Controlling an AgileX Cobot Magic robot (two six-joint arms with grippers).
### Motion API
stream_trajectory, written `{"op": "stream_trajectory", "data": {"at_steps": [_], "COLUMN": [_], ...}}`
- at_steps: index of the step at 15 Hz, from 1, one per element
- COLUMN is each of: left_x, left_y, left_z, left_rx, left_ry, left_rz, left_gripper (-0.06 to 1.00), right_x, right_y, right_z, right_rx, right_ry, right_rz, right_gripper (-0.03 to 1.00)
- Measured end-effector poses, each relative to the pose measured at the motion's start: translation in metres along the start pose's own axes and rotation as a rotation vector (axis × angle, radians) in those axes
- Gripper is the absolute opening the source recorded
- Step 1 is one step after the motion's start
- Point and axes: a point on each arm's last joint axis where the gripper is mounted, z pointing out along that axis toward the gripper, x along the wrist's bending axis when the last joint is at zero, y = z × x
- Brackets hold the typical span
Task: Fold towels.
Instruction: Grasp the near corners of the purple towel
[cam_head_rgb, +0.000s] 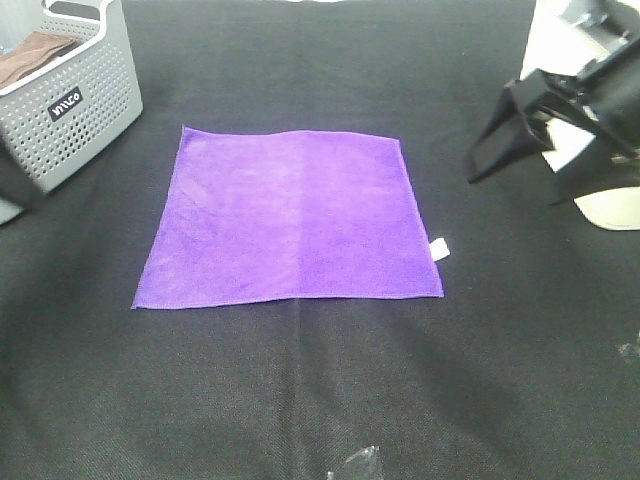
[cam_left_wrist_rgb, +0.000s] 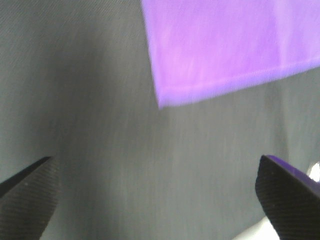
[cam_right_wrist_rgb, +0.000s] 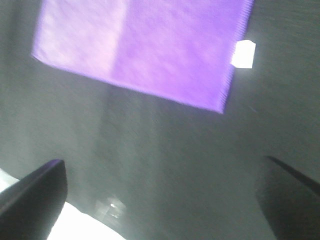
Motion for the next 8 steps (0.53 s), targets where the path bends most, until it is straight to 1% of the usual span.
{"op": "stream_trajectory", "data": {"at_steps": [2,3,5,8], "left_x": [0.011,0.015,0.018,0.019], "left_y": [0.013,0.014,0.014,0.016], "left_z": [0.022,0.031,0.037,0.044], "left_rx": [0.031,0.052,0.069,0.062], "left_ry": [-0.030,-0.034,-0.039,-0.060], "left_rz": [0.012,0.010,0.004,-0.025], "left_gripper": [0.99,0.99,0.99,0.99], "right_x": [-0.028,-0.034,-0.035,-0.035], "right_y": [0.006,0.006,0.005,0.005], "right_z": [0.014,0.021,0.024,0.026], "right_rx": [0.003,0.013,0.028,0.039], "right_ry": [0.080,0.095,0.116,0.127], "right_rz": [0.063,0.068,0.067,0.081], "right_gripper": [0.96,0.96,0.96,0.96]}}
